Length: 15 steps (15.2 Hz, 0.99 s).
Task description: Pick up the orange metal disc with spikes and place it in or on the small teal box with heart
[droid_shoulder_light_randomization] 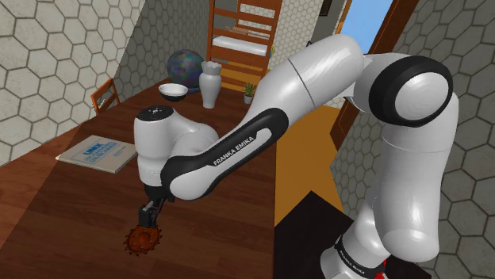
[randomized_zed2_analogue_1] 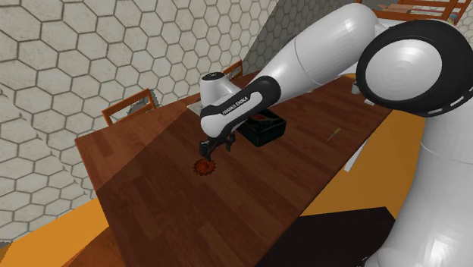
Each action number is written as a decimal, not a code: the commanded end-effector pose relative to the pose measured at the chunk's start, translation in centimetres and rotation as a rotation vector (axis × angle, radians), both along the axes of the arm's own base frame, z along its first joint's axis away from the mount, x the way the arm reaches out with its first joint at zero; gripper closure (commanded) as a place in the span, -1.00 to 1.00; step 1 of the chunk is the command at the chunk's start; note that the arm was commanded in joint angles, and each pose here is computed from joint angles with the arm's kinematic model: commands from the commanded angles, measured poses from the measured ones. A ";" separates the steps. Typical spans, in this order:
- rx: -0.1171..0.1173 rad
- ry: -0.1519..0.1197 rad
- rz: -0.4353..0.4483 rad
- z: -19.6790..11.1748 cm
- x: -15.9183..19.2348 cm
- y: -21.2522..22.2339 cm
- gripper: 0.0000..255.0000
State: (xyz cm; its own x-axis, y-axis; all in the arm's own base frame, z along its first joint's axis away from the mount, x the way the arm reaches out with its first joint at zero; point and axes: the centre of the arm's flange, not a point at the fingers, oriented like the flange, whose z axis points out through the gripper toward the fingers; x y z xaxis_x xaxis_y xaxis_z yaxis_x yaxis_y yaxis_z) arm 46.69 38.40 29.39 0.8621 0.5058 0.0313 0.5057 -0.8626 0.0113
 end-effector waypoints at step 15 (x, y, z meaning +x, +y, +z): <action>0.000 0.000 0.000 -0.2 0.0 0.0 1.00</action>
